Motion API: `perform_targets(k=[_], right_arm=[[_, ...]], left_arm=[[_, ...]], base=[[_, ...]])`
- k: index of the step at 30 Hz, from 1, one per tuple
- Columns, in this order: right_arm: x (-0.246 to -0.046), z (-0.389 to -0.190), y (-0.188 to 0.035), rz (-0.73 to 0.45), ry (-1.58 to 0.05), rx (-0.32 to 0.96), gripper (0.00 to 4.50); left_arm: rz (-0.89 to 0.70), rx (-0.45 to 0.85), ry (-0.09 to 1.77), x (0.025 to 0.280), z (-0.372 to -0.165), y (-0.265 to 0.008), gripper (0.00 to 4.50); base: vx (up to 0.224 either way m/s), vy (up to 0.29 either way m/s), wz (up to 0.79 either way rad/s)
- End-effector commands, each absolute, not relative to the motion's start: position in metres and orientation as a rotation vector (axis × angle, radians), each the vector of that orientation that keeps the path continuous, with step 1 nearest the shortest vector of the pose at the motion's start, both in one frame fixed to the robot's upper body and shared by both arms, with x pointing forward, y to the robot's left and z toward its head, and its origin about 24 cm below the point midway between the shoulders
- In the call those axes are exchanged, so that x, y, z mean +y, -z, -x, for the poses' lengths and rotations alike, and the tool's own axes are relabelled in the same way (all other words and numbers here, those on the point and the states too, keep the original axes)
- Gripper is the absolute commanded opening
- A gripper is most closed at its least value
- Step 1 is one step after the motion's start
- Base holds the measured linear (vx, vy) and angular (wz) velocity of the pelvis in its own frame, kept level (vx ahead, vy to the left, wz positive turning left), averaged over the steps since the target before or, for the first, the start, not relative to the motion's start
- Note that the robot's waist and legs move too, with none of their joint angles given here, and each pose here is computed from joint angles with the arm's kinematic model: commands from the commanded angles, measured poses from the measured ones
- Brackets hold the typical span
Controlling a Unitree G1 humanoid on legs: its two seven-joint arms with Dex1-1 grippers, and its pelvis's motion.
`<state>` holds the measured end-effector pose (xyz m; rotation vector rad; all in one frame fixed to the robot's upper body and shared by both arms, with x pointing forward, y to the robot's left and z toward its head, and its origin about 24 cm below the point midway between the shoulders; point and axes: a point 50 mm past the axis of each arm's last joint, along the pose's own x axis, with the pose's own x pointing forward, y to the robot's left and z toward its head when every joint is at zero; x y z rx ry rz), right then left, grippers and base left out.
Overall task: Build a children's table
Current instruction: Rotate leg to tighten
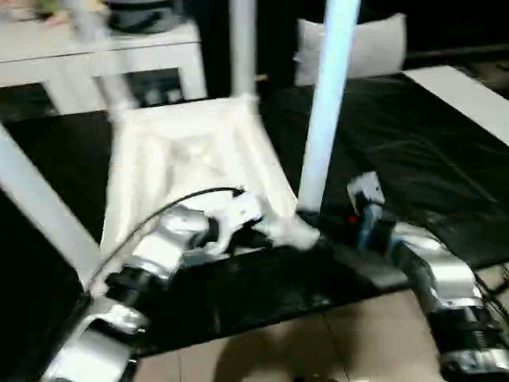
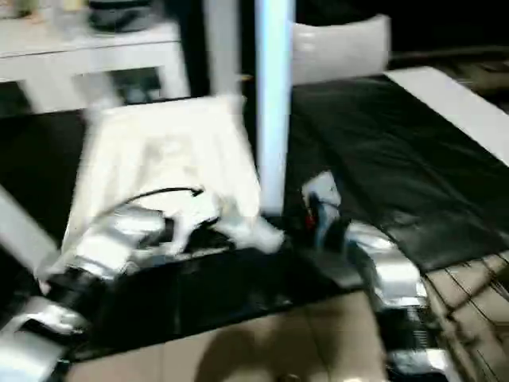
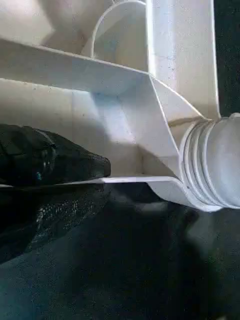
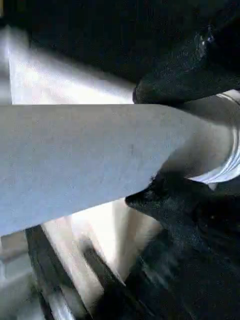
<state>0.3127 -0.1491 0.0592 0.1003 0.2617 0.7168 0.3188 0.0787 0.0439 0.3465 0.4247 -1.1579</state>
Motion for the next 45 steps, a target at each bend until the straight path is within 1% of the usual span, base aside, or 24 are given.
perform_targets(k=[1, 2, 4, 7, 8, 10, 12, 13, 15, 17, 18, 21, 22, 23, 24, 29, 30, 31, 32, 36, 39, 40, 43, 45], right_arm=[[-0.129, -0.319, -0.057, -0.084, -0.672, 0.283, 1.97], [-0.126, -0.319, -0.058, -0.069, -0.67, 0.254, 2.31], [-0.123, -0.319, -0.058, -0.078, -0.668, 0.24, 2.65], [-0.122, -0.316, -0.058, -0.093, -0.68, 0.239, 2.75], [-0.123, -0.315, -0.059, -0.094, -0.686, 0.236, 2.99], [-0.125, -0.313, -0.06, -0.093, -0.707, 0.223, 3.08], [-0.137, -0.31, -0.062, -0.068, -0.757, 0.2, 3.26], [-0.137, -0.31, -0.062, -0.067, -0.761, 0.199, 3.41], [-0.146, -0.306, -0.064, -0.047, -0.826, 0.194, 3.51], [-0.148, -0.305, -0.064, -0.039, -0.845, 0.197, 3.63], [-0.155, -0.301, -0.065, -0.008, -0.896, 0.207, 3.85], [-0.169, -0.296, -0.07, 0.032, -0.988, 0.215, 4.03], [-0.17, -0.295, -0.071, 0.037, -0.996, 0.215, 4.03], [-0.177, -0.29, -0.074, 0.072, -1.088, 0.232, 4.12], [-0.181, -0.286, -0.077, 0.101, -1.152, 0.245, 4.12], [-0.185, -0.28, -0.079, 0.126, -1.262, 0.275, 4.12], [-0.186, -0.277, -0.08, 0.107, -1.307, 0.29, 3.95], [-0.186, -0.275, -0.08, 0.08, -1.353, 0.305, 3.95], [-0.186, -0.275, -0.08, 0.079, -1.355, 0.306, 3.76], [-0.184, -0.271, -0.078, 0.046, -1.465, 0.364, 3.45], [-0.183, -0.269, -0.077, 0.041, -1.498, 0.388, 3.17], [-0.183, -0.269, -0.076, 0.041, -1.5, 0.389, 3.17], [-0.183, -0.267, -0.076, 0.021, -1.53, 0.417, 2.82], [-0.183, -0.266, -0.075, 0.015, -1.541, 0.426, 2.74]], left_arm=[[-0.316, 0.294, 1.25, 0.04, -0.312, -0.063, 0.0], [-0.315, 0.291, 1.234, 0.035, -0.311, -0.063, 0.0], [-0.315, 0.29, 1.22, 0.032, -0.31, -0.063, 0.0], [-0.33, 0.291, 1.209, 0.032, -0.311, -0.063, 0.0], [-0.333, 0.292, 1.205, 0.032, -0.311, -0.063, 0.0], [-0.343, 0.295, 1.195, 0.035, -0.312, -0.062, 0.0], [-0.385, 0.278, 1.219, 0.042, -0.312, -0.061, 0.0], [-0.389, 0.276, 1.221, 0.043, -0.312, -0.061, 0.0], [-0.423, 0.272, 1.25, 0.049, -0.311, -0.059, 0.0], [-0.43, 0.272, 1.257, 0.051, -0.31, -0.058, 0.0], [-0.452, 0.279, 1.274, 0.056, -0.31, -0.057, 0.0], [-0.507, 0.278, 1.335, 0.068, -0.309, -0.054, 0.0], [-0.511, 0.278, 1.339, 0.069, -0.309, -0.054, 0.0], [-0.533, 0.282, 1.362, 0.075, -0.311, -0.054, 0.0], [-0.562, 0.284, 1.414, 0.079, -0.309, -0.053, 0.0], [-0.602, 0.313, 1.509, 0.087, -0.304, -0.05, 0.0], [-0.62, 0.322, 1.543, 0.089, -0.302, -0.049, 0.0], [-0.639, 0.326, 1.586, 0.091, -0.3, -0.049, 0.0], [-0.639, 0.326, 1.588, 0.091, -0.3, -0.049, 0.0], [-0.649, 0.327, 1.701, 0.095, -0.296, -0.052, 0.0], [-0.678, 0.324, 1.733, 0.097, -0.295, -0.053, 0.0], [-0.681, 0.324, 1.735, 0.097, -0.295, -0.053, 0.0], [-0.702, 0.331, 1.765, 0.1, -0.294, -0.053, 0.0], [-0.706, 0.333, 1.776, 0.101, -0.293, -0.053, 0.0]], base=[[0.0, 0.0, 0.0], [0.0, 0.0, 0.0], [0.0, 0.0, 0.0], [0.0, 0.0, 0.0], [0.0, 0.0, 0.0], [0.0, 0.0, 0.0], [0.0, 0.0, 0.0], [0.0, 0.0, 0.0], [0.0, 0.0, 0.0], [0.0, 0.0, 0.0], [0.0, 0.0, 0.0], [0.0, 0.0, 0.0], [0.0, 0.0, 0.0], [0.0, 0.0, 0.0], [0.0, 0.0, 0.0], [0.0, 0.0, 0.0], [0.0, 0.0, 0.0], [0.0, 0.0, 0.0], [0.0, 0.0, 0.0], [0.0, 0.0, 0.0], [0.0, 0.0, 0.0], [0.0, 0.0, 0.0], [0.0, 0.0, 0.0], [0.0, 0.0, 0.0]])
